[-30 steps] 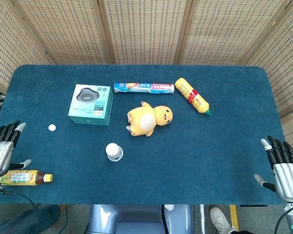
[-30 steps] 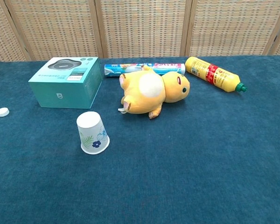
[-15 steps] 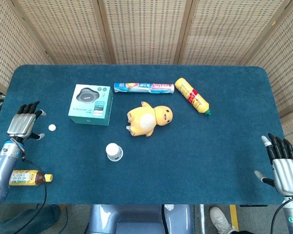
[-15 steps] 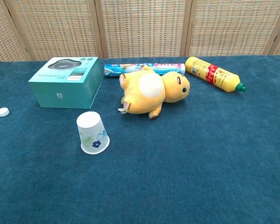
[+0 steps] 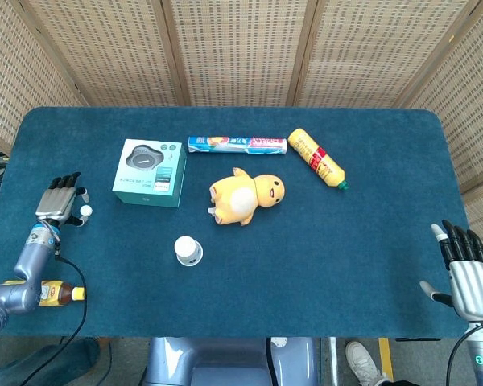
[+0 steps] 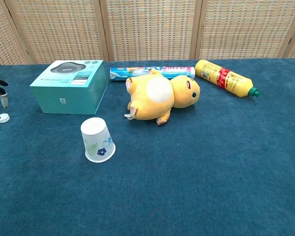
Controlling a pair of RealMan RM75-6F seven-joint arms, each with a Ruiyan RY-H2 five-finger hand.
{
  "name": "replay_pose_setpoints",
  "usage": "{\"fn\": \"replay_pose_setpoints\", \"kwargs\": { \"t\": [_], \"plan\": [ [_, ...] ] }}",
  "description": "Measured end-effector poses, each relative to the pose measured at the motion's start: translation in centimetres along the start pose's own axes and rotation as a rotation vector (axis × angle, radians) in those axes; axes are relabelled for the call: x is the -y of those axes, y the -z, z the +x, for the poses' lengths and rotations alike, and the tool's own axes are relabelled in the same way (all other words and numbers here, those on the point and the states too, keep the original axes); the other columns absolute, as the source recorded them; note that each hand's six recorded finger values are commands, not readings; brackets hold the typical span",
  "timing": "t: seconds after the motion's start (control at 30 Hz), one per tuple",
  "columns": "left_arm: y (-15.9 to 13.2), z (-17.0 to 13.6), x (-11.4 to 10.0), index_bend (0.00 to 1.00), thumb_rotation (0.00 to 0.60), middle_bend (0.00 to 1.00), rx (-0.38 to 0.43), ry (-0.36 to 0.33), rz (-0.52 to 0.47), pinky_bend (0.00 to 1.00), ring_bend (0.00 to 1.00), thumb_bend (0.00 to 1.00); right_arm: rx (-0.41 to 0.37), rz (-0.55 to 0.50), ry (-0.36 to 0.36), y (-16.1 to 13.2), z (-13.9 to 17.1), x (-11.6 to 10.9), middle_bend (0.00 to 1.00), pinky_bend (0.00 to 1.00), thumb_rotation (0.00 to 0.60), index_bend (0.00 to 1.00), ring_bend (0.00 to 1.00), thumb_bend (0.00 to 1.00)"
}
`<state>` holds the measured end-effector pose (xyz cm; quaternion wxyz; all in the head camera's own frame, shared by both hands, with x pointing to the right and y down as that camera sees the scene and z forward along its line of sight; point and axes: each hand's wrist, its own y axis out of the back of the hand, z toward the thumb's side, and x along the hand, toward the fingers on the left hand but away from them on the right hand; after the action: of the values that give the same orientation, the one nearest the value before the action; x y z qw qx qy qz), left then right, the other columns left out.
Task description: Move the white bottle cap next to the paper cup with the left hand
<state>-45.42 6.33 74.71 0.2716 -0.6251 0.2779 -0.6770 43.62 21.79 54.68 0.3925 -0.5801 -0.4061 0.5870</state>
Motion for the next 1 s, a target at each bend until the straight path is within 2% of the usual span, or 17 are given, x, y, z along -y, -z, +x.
{"fn": "replay_pose_setpoints", "kwargs": {
  "t": [0.3,0.53,1.0],
  "plan": [
    [0.8,0.8,0.3,0.42,0.6,0.0,-0.04,0.001,-0.006,0.0,0.0,0.29,0.001,-0.004,-0.012,0.0,0.0,0.2,0.0,0.0,0.6,0.05,0.0,0.0],
    [0.9,1.4,1.4,0.42,0.6,0.0,-0.063,0.033,-0.007,0.0,0.0,0.3,0.003,0.002,-0.019,0.0,-0.1,0.5,0.0,0.0,0.6,0.05,0.0,0.0],
    [0.5,1.9,1.5,0.45,0.6,0.0,-0.052,0.044,-0.016,0.0,0.0,0.3,0.008,0.007,-0.027,0.1,-0.2,0.8,0.0,0.0,0.6,0.05,0.0,0.0]
  ]
}}
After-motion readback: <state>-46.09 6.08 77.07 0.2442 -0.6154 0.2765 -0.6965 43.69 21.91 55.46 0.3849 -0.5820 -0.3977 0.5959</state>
